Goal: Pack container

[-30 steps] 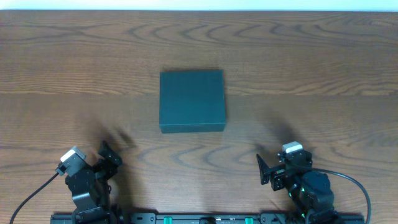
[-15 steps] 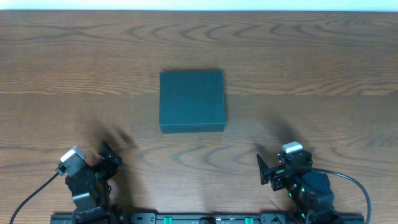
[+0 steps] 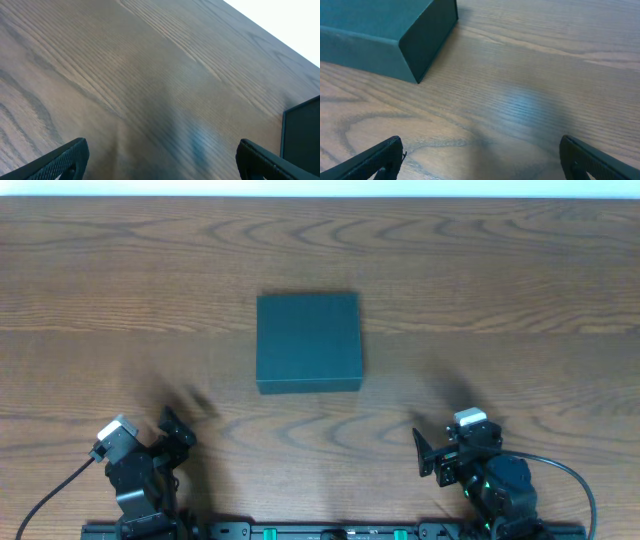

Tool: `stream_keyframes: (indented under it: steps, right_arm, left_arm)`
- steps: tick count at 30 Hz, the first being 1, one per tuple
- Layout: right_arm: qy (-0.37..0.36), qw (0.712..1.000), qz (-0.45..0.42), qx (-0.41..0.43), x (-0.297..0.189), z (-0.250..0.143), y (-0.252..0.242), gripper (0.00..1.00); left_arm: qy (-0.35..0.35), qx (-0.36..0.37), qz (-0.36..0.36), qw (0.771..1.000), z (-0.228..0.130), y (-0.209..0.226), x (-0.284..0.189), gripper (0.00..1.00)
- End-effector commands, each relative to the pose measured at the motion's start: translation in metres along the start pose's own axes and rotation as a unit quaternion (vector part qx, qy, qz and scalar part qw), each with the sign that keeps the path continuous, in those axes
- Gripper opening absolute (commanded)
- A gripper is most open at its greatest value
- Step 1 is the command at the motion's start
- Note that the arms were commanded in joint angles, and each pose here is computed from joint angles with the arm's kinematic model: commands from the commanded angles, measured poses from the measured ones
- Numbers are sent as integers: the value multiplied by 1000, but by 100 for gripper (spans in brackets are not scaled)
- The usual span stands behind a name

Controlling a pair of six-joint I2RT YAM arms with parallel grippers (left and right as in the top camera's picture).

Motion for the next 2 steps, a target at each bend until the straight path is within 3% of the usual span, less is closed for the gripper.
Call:
stream_keyframes:
  steps: [1,2]
  right_arm:
    - [-2,1000,-3,6,1,-1,-1,99]
    - [-2,1000,-3,6,1,-1,-1,99]
  left_arm:
    - [-3,-2,9,1000,-2,3,2,95]
    - [-3,-2,9,1000,-2,3,2,95]
Point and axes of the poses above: each gripper's point midway between its finger pads, its own x axis out along the fingers, its own y axis along the line the jaws close on, z = x × y, the point moved 6 cm from there along -x, back along the fingers, and after that the axes turned 6 degrees about x, right-handed, at the moved point
